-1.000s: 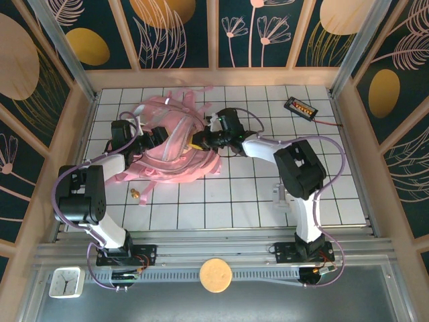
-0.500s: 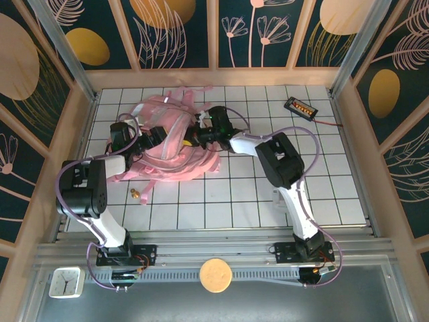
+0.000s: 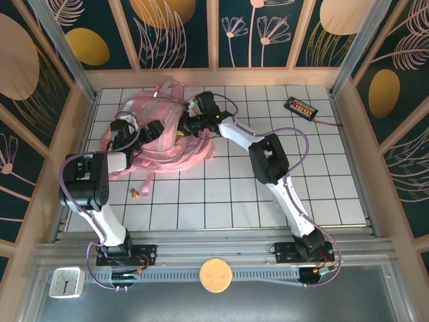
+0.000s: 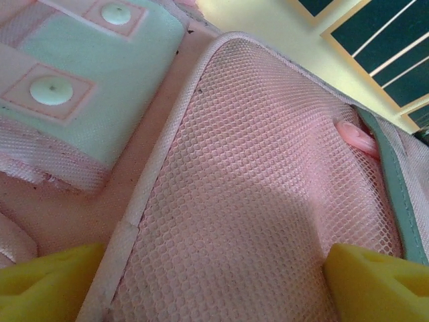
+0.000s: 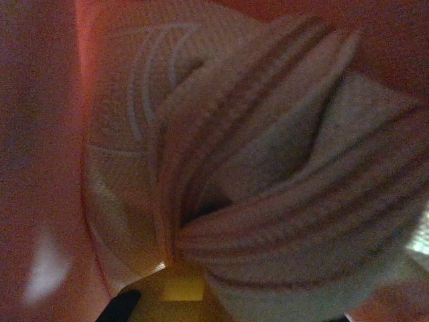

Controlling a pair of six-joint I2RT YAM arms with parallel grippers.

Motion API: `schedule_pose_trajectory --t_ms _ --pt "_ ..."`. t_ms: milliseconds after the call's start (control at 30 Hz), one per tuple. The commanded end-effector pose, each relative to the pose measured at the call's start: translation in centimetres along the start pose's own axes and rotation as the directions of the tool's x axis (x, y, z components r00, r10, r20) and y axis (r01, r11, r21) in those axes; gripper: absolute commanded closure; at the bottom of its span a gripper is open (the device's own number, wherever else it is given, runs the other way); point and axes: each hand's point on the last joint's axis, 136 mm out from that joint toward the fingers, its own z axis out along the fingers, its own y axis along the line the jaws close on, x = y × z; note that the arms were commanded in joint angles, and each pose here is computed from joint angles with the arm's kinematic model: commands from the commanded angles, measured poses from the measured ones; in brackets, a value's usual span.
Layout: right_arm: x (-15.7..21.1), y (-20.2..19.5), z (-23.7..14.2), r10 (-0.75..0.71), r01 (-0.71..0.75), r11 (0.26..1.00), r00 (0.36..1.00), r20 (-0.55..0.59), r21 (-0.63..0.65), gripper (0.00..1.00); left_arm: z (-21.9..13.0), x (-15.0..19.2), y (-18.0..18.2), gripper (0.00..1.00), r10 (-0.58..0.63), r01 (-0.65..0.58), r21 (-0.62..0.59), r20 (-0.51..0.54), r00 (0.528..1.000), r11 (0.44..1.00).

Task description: Pack the student bag

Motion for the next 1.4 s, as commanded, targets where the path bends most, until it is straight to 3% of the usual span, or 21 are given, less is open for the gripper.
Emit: schedule_pose_trajectory --t_ms 0,167,300,367,467,567,733,800,933,1000,1100,1167,1200,1367 --pt "6.3 -6.2 4.3 0.053 -0.020 0.975 0.988 -0.144 0.222 1.00 -0.2 12.4 -2.1 0.09 -0.104 0.139 0.055 -0.419 0.902 0.989" --pt "5.4 -3.1 2.2 -0.006 0.011 0.999 0.996 -0.092 0.046 0.98 -1.4 11.0 -2.6 0.02 -0.090 0.123 0.062 -0.390 0.916 0.990" --pt "4.4 -0.3 -0.4 -0.035 0.032 0.995 0.999 -0.033 -0.095 0.87 -2.3 10.1 -2.6 0.02 -0.091 0.122 0.060 -0.370 0.925 0.991" --pt "4.2 0.8 -1.3 -0.036 0.030 0.985 0.999 -0.030 -0.171 0.73 -2.8 9.0 -3.5 0.01 -0.069 0.099 0.068 -0.347 0.935 0.993" --pt "3.9 2.2 -2.6 -0.059 0.061 0.972 0.998 0.017 -0.229 0.60 -3.1 8.3 -3.9 0.01 -0.064 0.093 0.071 -0.333 0.941 0.993" --pt "3.6 3.1 -3.8 -0.074 0.085 0.961 0.996 0.054 -0.262 0.55 -3.4 7.8 -3.9 0.01 -0.071 0.101 0.075 -0.324 0.943 0.992" --pt "3.0 3.4 -5.6 -0.067 0.099 0.957 0.990 0.126 -0.272 0.66 -4.0 6.5 -4.1 0.03 -0.078 0.102 0.071 -0.284 0.956 0.992" --pt "2.8 3.0 -6.0 -0.055 0.093 0.961 0.987 0.148 -0.262 0.80 -4.0 6.1 -4.2 0.03 -0.078 0.101 0.069 -0.280 0.957 0.992" --pt "2.9 2.6 -6.1 -0.043 0.080 0.963 0.988 0.145 -0.259 0.98 -4.2 5.9 -4.0 0.03 -0.079 0.098 0.057 -0.273 0.959 0.994" --pt "2.9 2.4 -6.1 -0.039 0.073 0.966 0.990 0.138 -0.248 0.94 -4.3 5.8 -4.2 0.04 -0.080 0.100 0.058 -0.270 0.959 0.993" --pt "3.1 2.3 -6.3 -0.031 0.056 0.978 0.991 0.128 -0.202 0.73 -4.4 5.8 -4.1 0.04 -0.081 0.099 0.054 -0.266 0.961 0.994" --pt "3.3 2.1 -6.5 -0.021 0.040 0.986 0.993 0.120 -0.159 0.51 -4.4 5.6 -4.1 0.04 -0.081 0.098 0.052 -0.263 0.961 0.994" --pt "3.4 2.1 -6.8 -0.020 0.038 0.988 0.993 0.116 -0.150 0.03 -4.3 5.7 -4.1 0.04 -0.083 0.100 0.051 -0.263 0.961 0.994" --pt "4.4 2.0 -8.0 -0.006 0.017 0.994 0.995 0.099 -0.106 0.01 -4.2 5.4 -4.0 0.04 -0.087 0.103 0.049 -0.255 0.963 0.993"
